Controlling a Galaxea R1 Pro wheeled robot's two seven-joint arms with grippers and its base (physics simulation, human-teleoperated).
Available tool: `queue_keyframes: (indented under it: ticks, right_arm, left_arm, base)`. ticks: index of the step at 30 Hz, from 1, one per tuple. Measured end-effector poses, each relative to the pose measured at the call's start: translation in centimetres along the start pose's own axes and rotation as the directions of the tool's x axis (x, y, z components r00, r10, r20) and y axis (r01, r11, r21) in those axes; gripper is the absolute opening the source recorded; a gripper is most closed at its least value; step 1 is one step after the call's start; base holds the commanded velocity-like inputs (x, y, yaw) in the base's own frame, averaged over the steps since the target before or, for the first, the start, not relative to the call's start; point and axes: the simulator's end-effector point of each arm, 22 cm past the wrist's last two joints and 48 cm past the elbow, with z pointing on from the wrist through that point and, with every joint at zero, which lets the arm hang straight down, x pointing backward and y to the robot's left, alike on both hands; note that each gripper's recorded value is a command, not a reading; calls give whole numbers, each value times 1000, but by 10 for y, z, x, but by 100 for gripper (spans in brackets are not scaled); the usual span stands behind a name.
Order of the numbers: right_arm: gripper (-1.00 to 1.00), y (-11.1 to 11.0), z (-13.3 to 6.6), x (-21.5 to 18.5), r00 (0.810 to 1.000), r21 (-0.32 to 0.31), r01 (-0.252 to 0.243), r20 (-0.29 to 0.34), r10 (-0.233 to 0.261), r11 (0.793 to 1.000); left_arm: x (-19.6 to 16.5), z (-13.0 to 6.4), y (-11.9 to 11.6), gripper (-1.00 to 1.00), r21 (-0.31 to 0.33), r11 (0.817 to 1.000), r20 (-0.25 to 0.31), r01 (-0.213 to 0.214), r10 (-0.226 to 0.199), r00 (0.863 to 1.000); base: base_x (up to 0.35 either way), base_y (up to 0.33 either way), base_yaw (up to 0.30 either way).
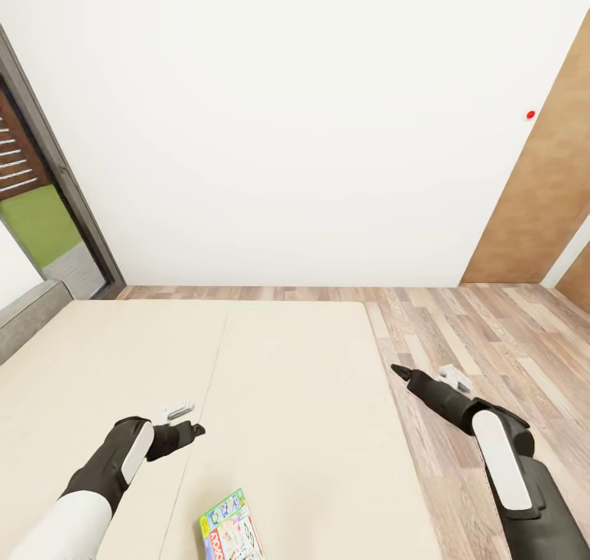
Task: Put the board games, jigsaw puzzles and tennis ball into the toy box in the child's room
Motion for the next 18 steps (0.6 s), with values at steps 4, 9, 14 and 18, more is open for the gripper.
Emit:
queue_keyframes:
  ticks: [4,9,14,18]
  right_arm:
    - [100,31,-14,-10,1000,-62,30,0,-30,998]
    - [100,40,-21,-8,998,-79,48,-31,-50,996]
    - [100,40,-23,-5,997,-80,54,-50,-58,995]
    - [100,40,-23,-5,997,-81,53,-53,-58,995]
  left_arm:
    - [0,0,-1,100,2,1000,-5,1,-1,1000]
    - [10,-1,-2,100,7,1000,-57,7,-7,998]
    - [14,-3,-9,100,41,999,-85,14,-10,996]
    - [11,-5,-6,100,44,999,-84,17,-13,996]
  base:
    - [0,0,0]
    - [0,0,0]
    - [0,0,0]
    - [0,0,0]
